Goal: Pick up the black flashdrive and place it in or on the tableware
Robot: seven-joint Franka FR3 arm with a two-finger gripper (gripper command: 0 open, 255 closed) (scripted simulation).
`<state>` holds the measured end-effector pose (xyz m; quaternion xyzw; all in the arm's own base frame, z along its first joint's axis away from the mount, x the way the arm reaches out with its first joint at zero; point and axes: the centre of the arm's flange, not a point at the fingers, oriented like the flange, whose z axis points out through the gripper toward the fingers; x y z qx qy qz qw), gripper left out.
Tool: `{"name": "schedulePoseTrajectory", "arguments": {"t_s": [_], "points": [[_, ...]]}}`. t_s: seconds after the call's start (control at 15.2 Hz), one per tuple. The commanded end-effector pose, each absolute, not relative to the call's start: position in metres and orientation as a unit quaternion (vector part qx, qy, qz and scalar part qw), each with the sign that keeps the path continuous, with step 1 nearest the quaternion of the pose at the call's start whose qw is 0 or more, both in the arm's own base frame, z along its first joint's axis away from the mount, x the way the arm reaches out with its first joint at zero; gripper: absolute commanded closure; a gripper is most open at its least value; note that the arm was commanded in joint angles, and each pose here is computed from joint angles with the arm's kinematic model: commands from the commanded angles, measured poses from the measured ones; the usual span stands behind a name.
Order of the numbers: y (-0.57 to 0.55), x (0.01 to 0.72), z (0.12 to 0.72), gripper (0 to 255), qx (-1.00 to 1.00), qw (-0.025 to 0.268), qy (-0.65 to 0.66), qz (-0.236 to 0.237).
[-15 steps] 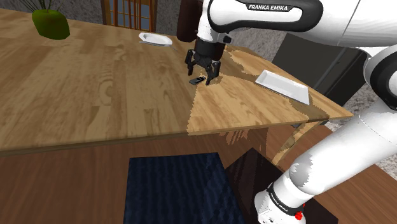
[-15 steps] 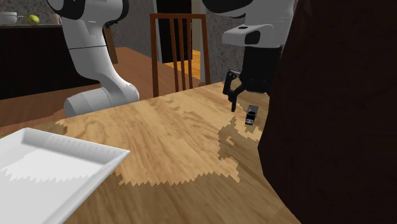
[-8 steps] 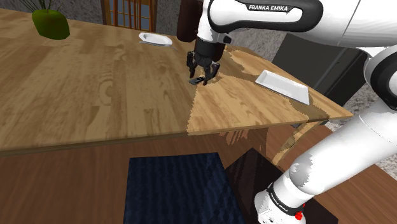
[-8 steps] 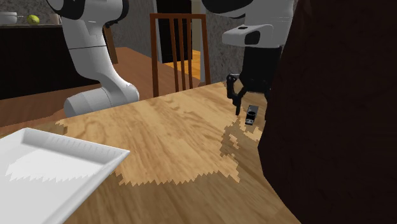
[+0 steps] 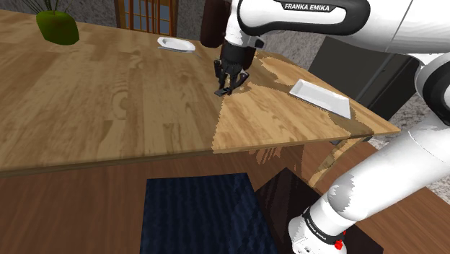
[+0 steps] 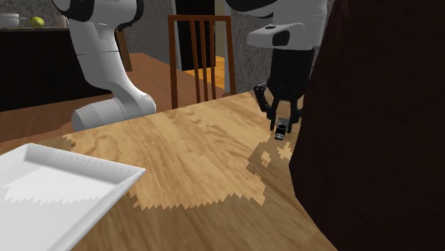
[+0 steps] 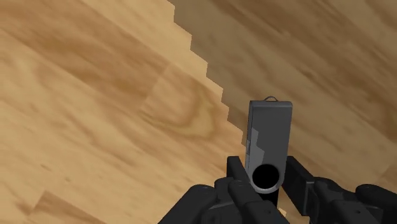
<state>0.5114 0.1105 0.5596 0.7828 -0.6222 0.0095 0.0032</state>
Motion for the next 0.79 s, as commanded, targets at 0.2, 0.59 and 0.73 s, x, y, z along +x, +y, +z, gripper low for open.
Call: {"name": "schedulePoseTrajectory", "arguments": {"t_s": [0.2, 0.59, 0.73], "points": [[0.111, 0.515, 0.568, 255, 0.783, 0.005, -0.622, 0.006], [0.111, 0.515, 0.599, 255, 0.783, 0.005, -0.622, 0.006], [0.111, 0.515, 0.610, 255, 0.783, 0.005, -0.622, 0.006]]}}
